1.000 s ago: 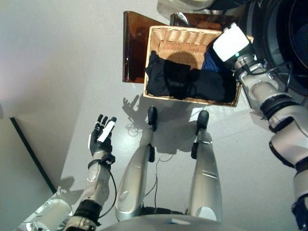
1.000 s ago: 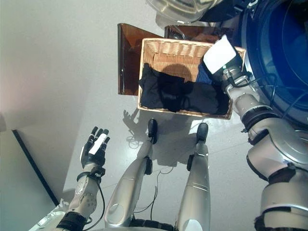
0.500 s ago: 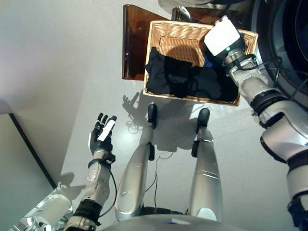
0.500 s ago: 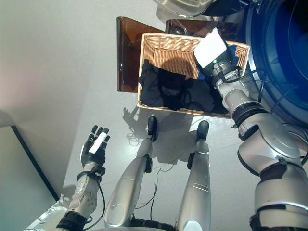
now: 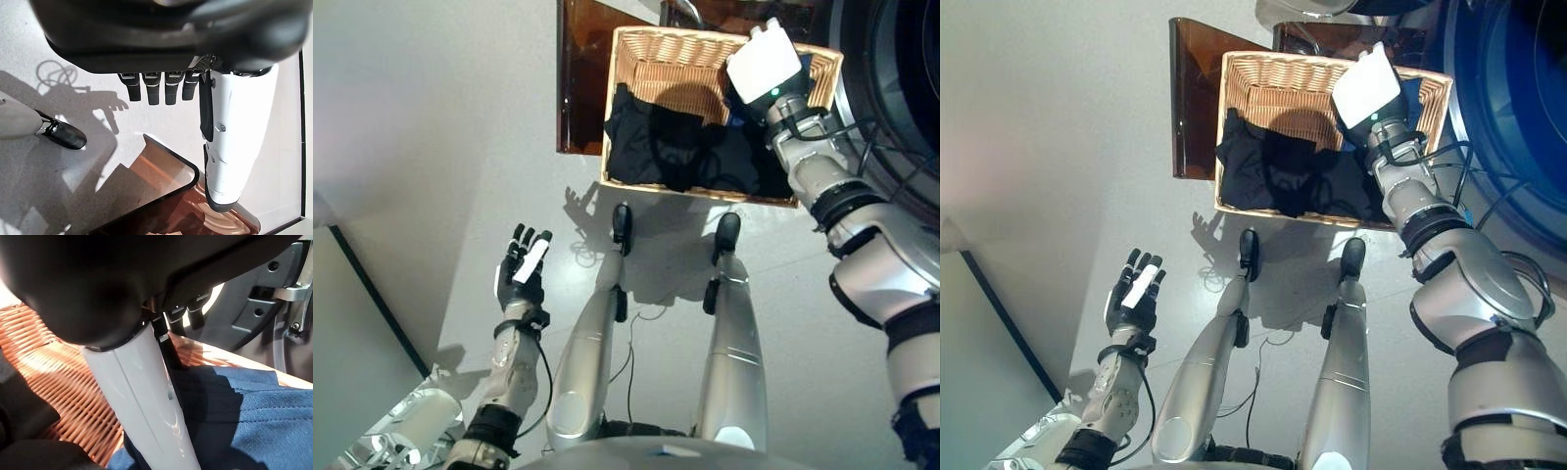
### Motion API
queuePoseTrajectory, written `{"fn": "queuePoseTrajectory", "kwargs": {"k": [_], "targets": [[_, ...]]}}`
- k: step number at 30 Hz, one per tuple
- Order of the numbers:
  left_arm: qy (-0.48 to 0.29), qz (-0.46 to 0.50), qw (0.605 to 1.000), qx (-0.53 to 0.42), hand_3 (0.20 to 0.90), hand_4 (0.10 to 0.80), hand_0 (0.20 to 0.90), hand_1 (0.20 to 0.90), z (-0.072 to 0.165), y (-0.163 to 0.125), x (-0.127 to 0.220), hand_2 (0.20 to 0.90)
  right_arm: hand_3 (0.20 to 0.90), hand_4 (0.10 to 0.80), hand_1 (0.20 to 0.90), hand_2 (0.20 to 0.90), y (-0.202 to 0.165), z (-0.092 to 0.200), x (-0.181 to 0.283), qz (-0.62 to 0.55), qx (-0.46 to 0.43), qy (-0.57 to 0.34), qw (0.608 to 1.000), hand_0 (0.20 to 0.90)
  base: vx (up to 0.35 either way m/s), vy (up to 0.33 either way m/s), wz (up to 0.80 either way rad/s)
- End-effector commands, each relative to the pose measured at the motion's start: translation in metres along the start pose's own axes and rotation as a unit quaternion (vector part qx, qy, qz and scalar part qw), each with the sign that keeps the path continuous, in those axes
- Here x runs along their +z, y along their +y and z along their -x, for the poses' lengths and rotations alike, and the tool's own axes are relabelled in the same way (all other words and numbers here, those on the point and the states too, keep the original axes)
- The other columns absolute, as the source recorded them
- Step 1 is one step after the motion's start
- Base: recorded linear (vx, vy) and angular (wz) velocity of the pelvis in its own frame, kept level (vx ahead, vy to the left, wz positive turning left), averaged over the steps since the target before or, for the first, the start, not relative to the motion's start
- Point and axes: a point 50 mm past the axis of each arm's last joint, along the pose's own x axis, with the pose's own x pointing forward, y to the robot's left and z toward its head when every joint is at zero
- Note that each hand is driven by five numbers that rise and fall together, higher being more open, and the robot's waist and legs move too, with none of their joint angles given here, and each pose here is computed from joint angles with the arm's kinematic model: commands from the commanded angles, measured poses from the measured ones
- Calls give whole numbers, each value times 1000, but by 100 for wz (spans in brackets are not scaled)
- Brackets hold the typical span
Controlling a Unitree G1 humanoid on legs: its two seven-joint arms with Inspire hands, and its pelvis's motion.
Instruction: Pick up the clothes and place them into the washing machine
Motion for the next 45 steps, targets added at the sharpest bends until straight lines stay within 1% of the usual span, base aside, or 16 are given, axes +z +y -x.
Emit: {"fn": "queuePoseTrajectory", "kwargs": {"k": [1, 6, 12, 17, 39, 45], "targets": [[-61, -5, 998, 11, 900, 800, 900, 900, 7, 13, 24, 900, 900, 800, 900, 900, 8, 6, 26, -45, 10, -20, 999, 900, 0, 0, 0], [-58, -10, 998, 15, 900, 800, 900, 900, 8, 16, 23, 900, 900, 800, 900, 900, 16, 10, 27, -42, 22, -16, 999, 900, 0, 0, 0], [-51, -18, 998, 21, 900, 800, 900, 900, 7, 18, 20, 900, 900, 800, 900, 900, 24, 15, 18, -64, 26, 22, 997, 900, 0, 0, 0], [-37, -25, 998, 42, 900, 800, 900, 900, 6, 27, 15, 900, 900, 800, 900, 900, 25, 17, 11, -68, 21, 39, 997, 900, 36, 0, -3], [-12, -23, 997, 72, 900, 800, 900, 900, 5, 37, 3, 900, 900, 800, 900, 900, 13, 9, -11, -61, -1, 66, 996, 900, 36, -5, 0], [-7, -22, 996, 86, 900, 800, 900, 900, 4, 39, 1, 900, 900, 800, 900, 900, 9, 11, 4, -125, -18, 69, 990, 900, 9, -2, 1]]}}
